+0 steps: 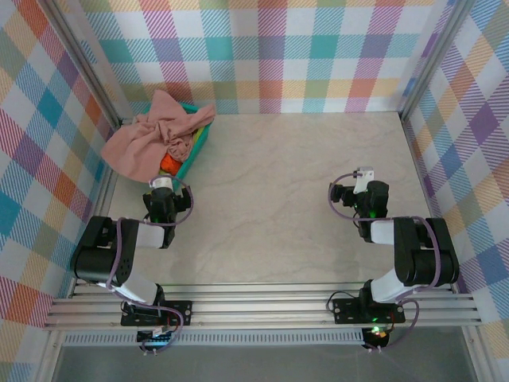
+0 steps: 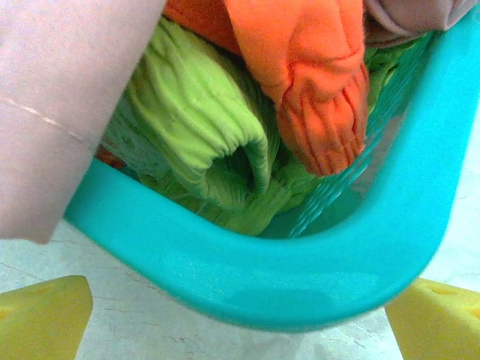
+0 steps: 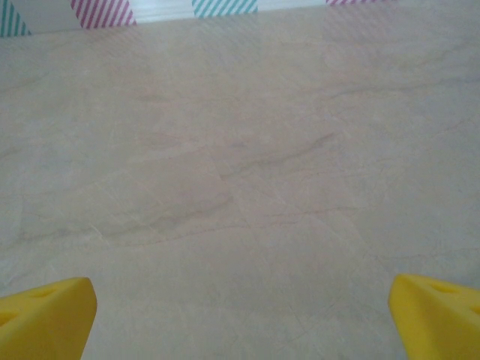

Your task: Fold and stack the shorts

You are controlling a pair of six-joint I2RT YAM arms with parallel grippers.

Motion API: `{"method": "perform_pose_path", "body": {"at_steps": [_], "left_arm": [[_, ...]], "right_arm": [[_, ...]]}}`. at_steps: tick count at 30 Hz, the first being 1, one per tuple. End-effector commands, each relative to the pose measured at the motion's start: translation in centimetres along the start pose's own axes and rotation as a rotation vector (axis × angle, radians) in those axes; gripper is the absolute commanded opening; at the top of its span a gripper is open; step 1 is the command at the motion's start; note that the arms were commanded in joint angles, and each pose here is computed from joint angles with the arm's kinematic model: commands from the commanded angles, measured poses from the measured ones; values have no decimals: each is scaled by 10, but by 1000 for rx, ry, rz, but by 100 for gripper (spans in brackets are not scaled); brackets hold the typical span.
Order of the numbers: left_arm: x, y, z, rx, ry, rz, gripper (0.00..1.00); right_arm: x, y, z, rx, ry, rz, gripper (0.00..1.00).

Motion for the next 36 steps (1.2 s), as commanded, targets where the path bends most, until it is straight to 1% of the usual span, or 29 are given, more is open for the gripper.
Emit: {"method": "perform_pose_path", "body": {"at_steps": [1,4,6,8,10,12,14,15,17,19,22,23,25,28,30,33,36], "left_arm": [[11,-6,-21,-11,-49,-12,100],[28,-4,-34,-12,-10,-35,100],[45,-3,-35,-4,-11,-38,100],[67,-1,-39,35,-8,-41,100],[93,2,-51,108,-7,-32,100],[115,0,-68,171,-24,49,100],[134,-8,-92,220,-43,174,100],[139,-12,-104,234,-42,218,100],[143,-27,-130,252,2,310,100],[136,-47,-151,241,64,408,100],[107,-85,-173,189,205,510,100],[96,-99,-181,164,246,532,100],[70,-124,-184,116,360,530,100],[23,-161,-180,68,486,543,100],[-5,-178,-173,54,549,534,100],[-45,-198,-159,24,634,485,100],[-83,-209,-146,4,651,421,100]], "right_arm": [[10,2,-26,16,-36,-8,100],[23,3,-37,3,-29,-7,100],[33,5,-45,-16,-37,-14,99],[45,7,-52,-55,-48,-25,99],[56,10,-58,-100,-47,-51,99],[66,13,-63,-133,-42,-76,99],[75,16,-67,-168,-36,-98,99],[78,18,-67,-181,-27,-114,100],[83,21,-70,-201,-9,-149,99],[86,22,-71,-220,13,-159,100],[92,23,-77,-236,40,-167,99],[93,23,-79,-242,48,-171,99],[95,24,-82,-255,67,-174,99],[98,24,-87,-279,87,-174,100],[98,24,-88,-291,105,-179,99],[97,24,-89,-303,129,-177,99],[96,25,-87,-308,144,-189,99]]}}
Point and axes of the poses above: each hand's point on the last joint's axis, 136 mm out from that joint toward the fingers, its own x axis back along the fingers, its own y axis along the line the jaws close on, z = x × y, the point moved 10 cm from there along x, back along the fingers, and after that the axes turned 7 degrees about x, right-handed, at the moved point
